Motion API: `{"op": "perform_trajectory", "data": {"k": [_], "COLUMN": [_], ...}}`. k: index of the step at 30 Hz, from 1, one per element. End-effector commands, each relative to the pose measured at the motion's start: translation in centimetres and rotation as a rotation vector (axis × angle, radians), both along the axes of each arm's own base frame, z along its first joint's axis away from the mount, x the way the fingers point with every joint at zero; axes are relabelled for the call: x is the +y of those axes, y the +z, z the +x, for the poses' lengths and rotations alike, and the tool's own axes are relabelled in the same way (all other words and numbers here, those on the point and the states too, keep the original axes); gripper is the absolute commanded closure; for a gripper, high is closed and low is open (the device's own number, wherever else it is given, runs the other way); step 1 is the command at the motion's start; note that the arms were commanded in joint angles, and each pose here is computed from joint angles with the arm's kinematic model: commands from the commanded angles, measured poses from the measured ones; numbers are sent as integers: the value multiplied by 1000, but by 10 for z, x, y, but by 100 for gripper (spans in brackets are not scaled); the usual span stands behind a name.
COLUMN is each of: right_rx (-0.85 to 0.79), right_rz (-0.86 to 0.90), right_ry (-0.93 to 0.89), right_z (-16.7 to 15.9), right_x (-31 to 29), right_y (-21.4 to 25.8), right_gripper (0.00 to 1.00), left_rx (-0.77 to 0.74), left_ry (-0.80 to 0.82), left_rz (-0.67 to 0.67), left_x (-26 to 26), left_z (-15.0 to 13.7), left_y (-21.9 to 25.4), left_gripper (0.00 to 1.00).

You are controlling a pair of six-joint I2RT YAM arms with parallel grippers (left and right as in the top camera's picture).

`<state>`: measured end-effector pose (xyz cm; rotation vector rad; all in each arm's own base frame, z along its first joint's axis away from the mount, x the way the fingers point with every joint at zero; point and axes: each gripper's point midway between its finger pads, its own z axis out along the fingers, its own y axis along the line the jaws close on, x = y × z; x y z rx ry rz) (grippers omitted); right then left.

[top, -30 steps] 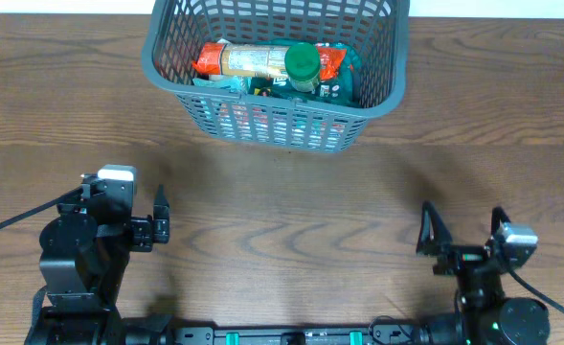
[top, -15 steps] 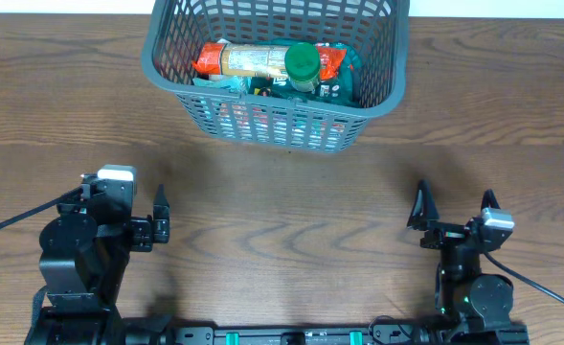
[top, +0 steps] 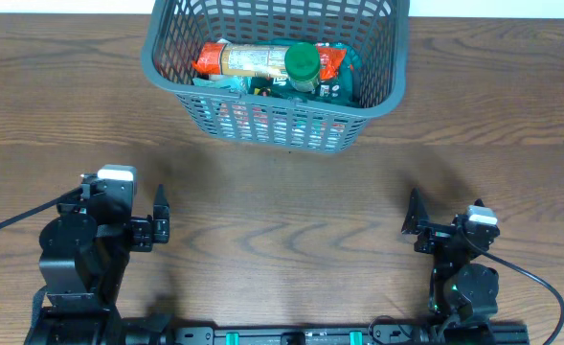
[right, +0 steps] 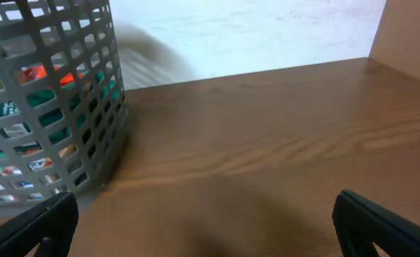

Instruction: Pack container

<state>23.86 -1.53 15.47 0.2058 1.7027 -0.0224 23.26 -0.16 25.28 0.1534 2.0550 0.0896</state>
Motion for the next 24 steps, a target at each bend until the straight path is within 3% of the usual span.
{"op": "perform_trajectory", "data": {"k": [1, 24], "right_rx": [7, 2], "right_rz": [-35, -28], "right_ry": [39, 45], "right_z": [0, 1], "right_x": [6, 7], "right_y": [-2, -1], "right_gripper": [1, 1], "left_rx": [-4, -4], "left_ry": [-5, -5], "left_rz": [5, 5], "left_x": [-1, -1], "left_z": [-1, -1], "left_y": [1, 1], "left_gripper": [1, 2]}}
